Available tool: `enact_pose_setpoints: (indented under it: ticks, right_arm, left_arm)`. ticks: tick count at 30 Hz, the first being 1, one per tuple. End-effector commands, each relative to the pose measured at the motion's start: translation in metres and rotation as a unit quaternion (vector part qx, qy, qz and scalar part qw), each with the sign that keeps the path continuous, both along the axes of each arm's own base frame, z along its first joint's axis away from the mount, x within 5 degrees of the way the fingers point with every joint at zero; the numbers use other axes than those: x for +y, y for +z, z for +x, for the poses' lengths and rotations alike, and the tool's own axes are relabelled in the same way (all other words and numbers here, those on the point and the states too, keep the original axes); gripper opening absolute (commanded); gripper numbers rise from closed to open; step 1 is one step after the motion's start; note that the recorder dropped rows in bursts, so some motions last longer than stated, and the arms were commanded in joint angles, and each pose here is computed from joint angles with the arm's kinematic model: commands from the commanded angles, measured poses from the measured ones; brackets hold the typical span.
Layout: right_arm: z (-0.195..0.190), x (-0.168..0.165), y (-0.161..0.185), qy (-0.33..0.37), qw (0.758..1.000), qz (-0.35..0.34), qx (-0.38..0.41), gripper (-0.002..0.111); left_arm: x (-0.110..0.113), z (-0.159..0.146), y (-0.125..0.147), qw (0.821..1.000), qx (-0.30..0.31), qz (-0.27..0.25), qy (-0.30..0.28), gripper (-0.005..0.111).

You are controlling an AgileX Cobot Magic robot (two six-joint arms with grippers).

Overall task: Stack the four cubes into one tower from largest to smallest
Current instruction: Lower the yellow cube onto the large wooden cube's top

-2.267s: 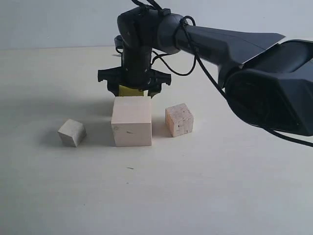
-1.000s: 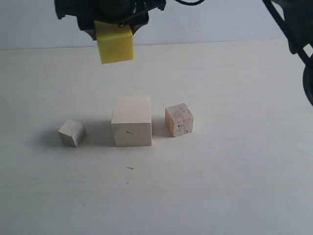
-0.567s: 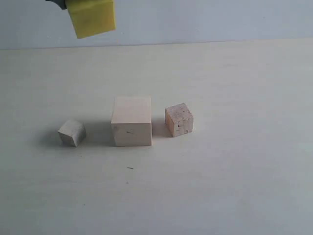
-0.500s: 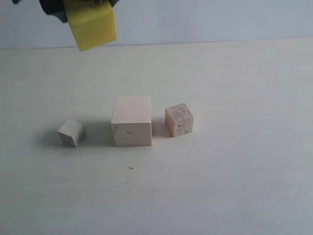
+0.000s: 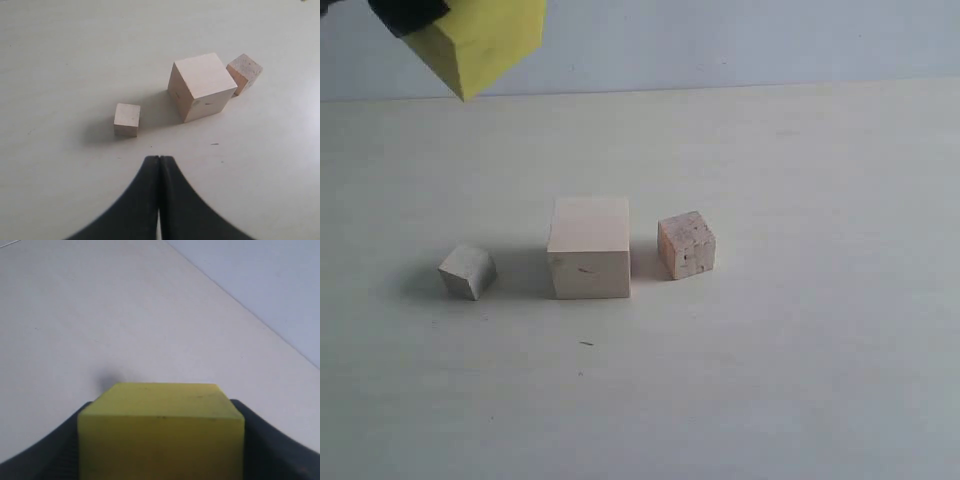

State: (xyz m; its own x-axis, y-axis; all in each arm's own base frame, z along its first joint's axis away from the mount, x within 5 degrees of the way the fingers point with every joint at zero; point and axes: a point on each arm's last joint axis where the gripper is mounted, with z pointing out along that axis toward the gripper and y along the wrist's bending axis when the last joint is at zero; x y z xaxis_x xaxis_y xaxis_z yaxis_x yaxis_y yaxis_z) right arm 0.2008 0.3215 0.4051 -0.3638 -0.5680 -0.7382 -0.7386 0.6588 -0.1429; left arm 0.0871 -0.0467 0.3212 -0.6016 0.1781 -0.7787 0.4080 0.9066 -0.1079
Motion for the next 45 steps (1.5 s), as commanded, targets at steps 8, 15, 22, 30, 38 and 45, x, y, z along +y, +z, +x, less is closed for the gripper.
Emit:
enact_pose_setpoints:
  ticks: [8, 15, 22, 30, 38, 45]
  right_arm:
    - [0.037, -0.049, -0.070, -0.223, 0.966, 0.048, 0.121, 0.000]
    - [0.069, -0.052, -0.088, -0.264, 0.941, 0.105, 0.182, 0.000]
    - [0.099, -0.037, -0.106, -0.307, 0.921, 0.056, 0.232, 0.000]
    - [0.118, -0.018, -0.122, -0.330, 0.910, 0.008, 0.252, 0.000]
    - [0.127, -0.008, -0.160, -0.359, 0.890, -0.014, 0.280, 0.000]
    - [0.130, -0.004, -0.166, -0.373, 0.883, 0.008, 0.284, 0.000]
  left_arm:
    - [-0.001, 0.000, 0.002, 1.000, -0.006, -0.025, 0.008, 0.000]
    - [-0.004, 0.000, 0.004, 0.999, -0.006, -0.049, 0.005, 0.000]
    - [-0.008, -0.002, 0.005, 0.997, 0.007, -0.077, -0.001, 0.000]
    - [-0.010, -0.003, 0.005, 0.996, 0.015, -0.094, -0.004, 0.000]
    - [-0.009, -0.005, 0.004, 0.996, 0.016, -0.087, -0.009, 0.000]
    - [-0.009, -0.005, 0.004, 0.997, 0.013, -0.079, -0.015, 0.000]
